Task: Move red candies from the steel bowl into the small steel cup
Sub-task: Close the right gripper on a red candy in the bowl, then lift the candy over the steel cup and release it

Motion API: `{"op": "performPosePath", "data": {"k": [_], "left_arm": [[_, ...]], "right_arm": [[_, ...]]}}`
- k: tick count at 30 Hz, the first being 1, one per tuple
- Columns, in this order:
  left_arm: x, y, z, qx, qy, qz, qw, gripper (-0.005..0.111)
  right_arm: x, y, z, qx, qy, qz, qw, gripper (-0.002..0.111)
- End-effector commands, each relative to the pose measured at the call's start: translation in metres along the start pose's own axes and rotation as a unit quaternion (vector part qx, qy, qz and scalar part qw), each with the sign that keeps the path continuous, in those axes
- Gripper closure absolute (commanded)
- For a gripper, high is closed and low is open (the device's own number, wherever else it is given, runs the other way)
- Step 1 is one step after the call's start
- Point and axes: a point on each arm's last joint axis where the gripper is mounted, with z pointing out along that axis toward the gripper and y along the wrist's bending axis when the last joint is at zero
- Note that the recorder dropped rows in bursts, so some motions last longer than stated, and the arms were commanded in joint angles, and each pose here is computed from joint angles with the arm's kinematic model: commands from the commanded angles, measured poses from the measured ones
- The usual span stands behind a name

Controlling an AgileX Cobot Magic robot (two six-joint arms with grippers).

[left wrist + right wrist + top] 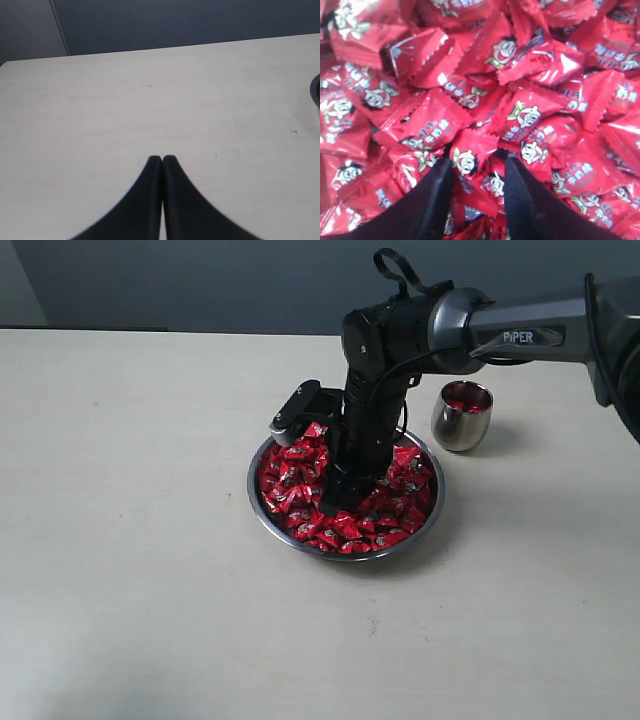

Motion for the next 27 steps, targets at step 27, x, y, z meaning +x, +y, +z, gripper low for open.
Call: {"op": "performPosePath", "data": {"k": [27], "left_arm": [[-0.004,0.0,-0.001,-0.001,-0.01,-0.002,1.0,0.106]], "right_arm": [[-0.013,-0.012,-0.024,0.02,0.017,0.057,0.998,0.109]]}}
